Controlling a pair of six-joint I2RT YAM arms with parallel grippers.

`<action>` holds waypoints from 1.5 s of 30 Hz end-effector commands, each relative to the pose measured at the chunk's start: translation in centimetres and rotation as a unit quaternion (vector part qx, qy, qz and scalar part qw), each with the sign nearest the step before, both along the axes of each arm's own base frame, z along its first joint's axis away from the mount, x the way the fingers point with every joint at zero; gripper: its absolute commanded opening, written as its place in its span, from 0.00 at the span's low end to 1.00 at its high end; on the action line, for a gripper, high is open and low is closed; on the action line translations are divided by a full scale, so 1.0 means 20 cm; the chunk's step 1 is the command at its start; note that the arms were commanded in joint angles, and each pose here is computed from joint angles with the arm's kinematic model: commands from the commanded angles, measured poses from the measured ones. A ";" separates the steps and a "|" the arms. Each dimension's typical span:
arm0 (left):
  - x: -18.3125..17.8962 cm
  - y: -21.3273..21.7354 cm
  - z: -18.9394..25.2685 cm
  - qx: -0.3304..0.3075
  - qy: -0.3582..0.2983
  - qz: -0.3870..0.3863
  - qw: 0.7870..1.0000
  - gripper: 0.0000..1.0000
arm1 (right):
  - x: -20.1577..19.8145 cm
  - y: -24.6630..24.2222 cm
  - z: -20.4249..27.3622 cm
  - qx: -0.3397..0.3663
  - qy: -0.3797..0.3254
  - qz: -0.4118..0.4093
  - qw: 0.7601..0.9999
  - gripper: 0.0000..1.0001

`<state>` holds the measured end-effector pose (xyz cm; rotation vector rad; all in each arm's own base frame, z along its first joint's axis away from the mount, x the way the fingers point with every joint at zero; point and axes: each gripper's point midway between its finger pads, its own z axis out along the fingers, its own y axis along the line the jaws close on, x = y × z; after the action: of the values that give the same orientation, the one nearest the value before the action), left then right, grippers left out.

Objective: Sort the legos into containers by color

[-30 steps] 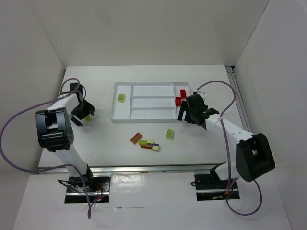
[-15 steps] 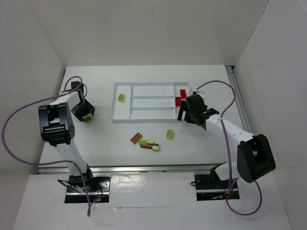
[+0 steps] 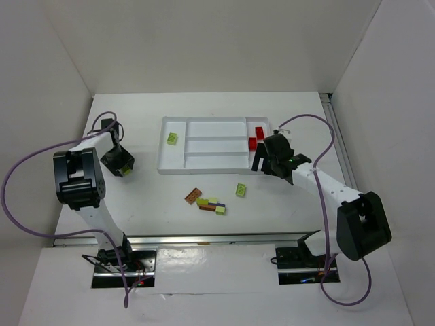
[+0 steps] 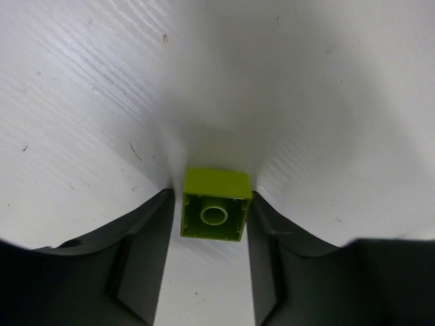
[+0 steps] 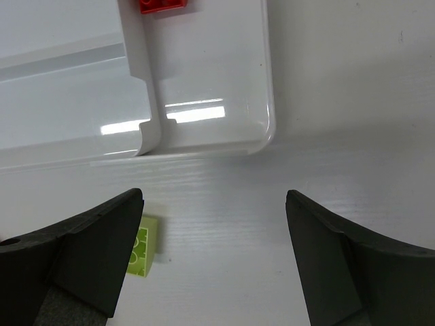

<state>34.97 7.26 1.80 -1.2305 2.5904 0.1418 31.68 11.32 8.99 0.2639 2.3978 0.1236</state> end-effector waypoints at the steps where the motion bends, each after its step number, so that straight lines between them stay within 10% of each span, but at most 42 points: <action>1: -0.02 -0.01 0.05 0.010 -0.006 0.010 1.000 0.55 | 0.01 0.01 0.07 0.008 -0.029 0.000 1.000 0.93; 7: 0.08 -0.01 0.26 0.028 -0.056 -0.015 0.998 0.18 | 0.00 -0.01 0.07 0.002 -0.026 -0.003 1.000 0.93; 17: 0.48 -0.82 0.91 0.013 -0.236 -0.304 0.923 0.18 | 0.02 -0.02 0.11 0.005 -0.039 -0.025 0.999 0.93; 33: 0.94 -1.64 0.65 -0.100 -0.250 -0.407 0.873 0.20 | -0.13 -0.23 0.23 -0.009 -0.073 -0.127 0.989 0.93; 38: 0.99 -1.68 0.44 -0.112 -0.227 -0.407 0.878 0.29 | -0.16 -0.26 0.20 -0.017 -0.062 -0.139 0.988 0.93; 40: 0.99 -1.68 0.44 -0.112 -0.227 -0.407 0.878 0.58 | -0.16 -0.26 0.18 -0.022 -0.054 -0.139 0.989 0.93; 45: 0.99 -1.67 0.43 -0.106 -0.226 -0.410 0.877 0.84 | -0.13 -0.24 0.18 -0.020 -0.056 -0.132 0.989 0.93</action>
<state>53.85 -25.19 8.01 -0.1051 2.5506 -0.4934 28.73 6.56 12.44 0.5284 2.2409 -0.0113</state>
